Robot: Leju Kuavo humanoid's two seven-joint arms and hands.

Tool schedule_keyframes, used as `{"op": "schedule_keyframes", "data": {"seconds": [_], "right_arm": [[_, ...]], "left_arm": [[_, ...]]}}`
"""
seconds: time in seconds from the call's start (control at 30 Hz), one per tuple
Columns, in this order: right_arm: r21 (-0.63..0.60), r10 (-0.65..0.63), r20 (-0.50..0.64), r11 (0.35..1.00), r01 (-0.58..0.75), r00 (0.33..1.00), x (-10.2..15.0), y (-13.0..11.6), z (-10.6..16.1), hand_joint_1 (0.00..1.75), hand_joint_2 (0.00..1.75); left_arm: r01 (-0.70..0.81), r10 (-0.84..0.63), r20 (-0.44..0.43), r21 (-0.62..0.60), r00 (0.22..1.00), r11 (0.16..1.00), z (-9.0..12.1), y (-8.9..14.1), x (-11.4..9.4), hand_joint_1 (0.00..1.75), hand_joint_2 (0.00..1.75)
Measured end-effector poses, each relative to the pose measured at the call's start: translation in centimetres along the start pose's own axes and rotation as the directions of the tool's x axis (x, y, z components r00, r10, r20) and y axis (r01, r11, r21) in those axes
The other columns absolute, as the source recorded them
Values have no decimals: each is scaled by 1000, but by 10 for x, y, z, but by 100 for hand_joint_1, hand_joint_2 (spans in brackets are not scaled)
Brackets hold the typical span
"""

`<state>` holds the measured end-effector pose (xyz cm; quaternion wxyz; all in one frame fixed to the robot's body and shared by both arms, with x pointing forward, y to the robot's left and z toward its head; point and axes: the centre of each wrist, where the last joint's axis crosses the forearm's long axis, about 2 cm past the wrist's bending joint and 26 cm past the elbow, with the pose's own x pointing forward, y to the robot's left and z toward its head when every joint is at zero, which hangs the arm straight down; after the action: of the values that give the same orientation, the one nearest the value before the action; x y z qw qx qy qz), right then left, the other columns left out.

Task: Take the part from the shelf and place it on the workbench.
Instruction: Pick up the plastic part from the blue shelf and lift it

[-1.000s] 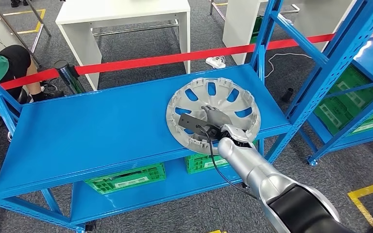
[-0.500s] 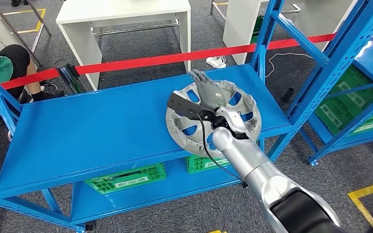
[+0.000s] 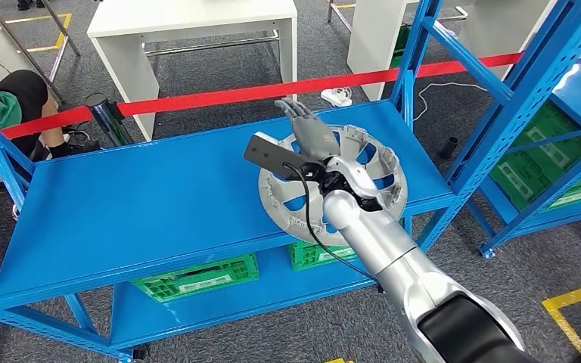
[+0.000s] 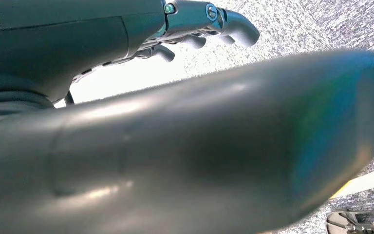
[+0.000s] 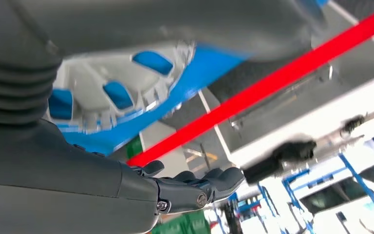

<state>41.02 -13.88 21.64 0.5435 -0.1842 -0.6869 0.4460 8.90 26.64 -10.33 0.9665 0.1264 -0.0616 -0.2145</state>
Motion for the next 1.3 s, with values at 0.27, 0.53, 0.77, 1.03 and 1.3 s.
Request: {"op": "schedule_keyframes", "data": {"seconds": [0.27,0.53,0.77,1.03,1.3], "right_arm": [[82,-25,-40,996,28,999,5,25,2,0,175],[123,3,-93,992,8,996,6,38,7,0,175],[141,88,-155,988,-66,984,11,46,12,0,175],[160,126,-193,982,-96,973,15,57,21,0,175],[151,108,-245,986,-72,963,17,66,31,0,175]], "left_arm": [[12,-12,7,2,1000,1000,0,0,0,0,0],[18,-18,11,5,1000,1000,0,1,2,0,0],[20,-20,10,6,1000,1000,0,1,2,0,0],[23,-23,6,7,1000,1000,0,1,3,0,0],[24,-24,3,8,1000,1000,1,0,3,0,0]]}}
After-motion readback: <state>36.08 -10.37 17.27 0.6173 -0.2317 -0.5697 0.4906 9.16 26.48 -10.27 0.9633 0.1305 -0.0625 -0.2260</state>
